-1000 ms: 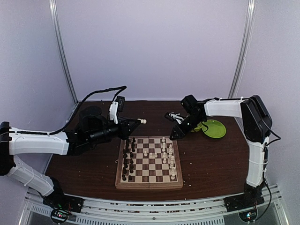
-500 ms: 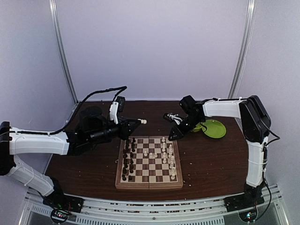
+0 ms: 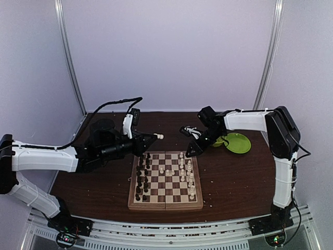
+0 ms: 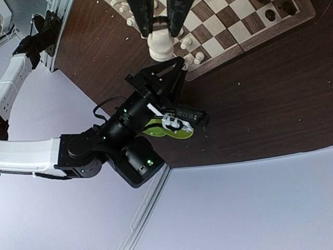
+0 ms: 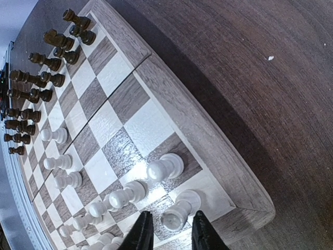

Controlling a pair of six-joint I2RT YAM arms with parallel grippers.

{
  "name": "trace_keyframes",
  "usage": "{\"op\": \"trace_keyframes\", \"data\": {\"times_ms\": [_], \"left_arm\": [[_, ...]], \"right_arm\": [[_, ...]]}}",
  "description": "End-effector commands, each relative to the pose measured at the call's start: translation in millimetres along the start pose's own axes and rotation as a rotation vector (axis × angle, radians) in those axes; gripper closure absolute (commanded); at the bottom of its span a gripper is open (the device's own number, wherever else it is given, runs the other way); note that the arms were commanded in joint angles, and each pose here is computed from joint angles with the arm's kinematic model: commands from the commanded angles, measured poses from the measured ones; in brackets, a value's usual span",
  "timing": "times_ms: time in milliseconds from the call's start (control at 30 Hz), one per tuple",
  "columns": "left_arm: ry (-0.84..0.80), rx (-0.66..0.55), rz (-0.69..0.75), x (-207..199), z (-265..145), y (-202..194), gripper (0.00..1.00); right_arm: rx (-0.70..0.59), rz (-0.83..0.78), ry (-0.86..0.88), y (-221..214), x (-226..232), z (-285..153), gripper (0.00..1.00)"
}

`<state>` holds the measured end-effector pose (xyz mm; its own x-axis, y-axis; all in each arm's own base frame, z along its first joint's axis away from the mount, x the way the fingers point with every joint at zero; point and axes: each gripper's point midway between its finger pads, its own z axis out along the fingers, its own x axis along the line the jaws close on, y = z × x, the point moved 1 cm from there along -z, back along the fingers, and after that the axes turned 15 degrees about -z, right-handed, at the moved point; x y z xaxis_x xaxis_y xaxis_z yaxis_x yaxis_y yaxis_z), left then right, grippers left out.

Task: Set up the chess pieces on the board
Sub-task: Adjust the rook at h1, then place the knight at g1.

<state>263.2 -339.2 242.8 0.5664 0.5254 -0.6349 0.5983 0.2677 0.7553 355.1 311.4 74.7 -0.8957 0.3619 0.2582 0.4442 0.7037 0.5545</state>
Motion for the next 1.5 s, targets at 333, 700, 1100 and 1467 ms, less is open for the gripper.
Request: {"op": "trace_keyframes", "data": {"times_ms": [333, 700, 1100, 1467], "left_arm": [[0.001, 0.197, 0.007, -21, 26, 1, 1.00], [-0.003, 0.691, 0.250, -45, 48, -68, 1.00], [0.155, 0.781, 0.402, -26, 81, -81, 1.00], [0.261, 0.804, 0.443, 7, 142, -73, 1.00]], "right_arm": [[-0.301, -0.313, -0.085, 59, 58, -155, 0.65], [-0.337, -0.452, -0.186, 4, 113, -199, 0.61], [-0.351, -0.325, -0.279, -28, 81, -200, 0.58], [-0.336, -0.304, -0.298, -35, 73, -201, 0.58]]}}
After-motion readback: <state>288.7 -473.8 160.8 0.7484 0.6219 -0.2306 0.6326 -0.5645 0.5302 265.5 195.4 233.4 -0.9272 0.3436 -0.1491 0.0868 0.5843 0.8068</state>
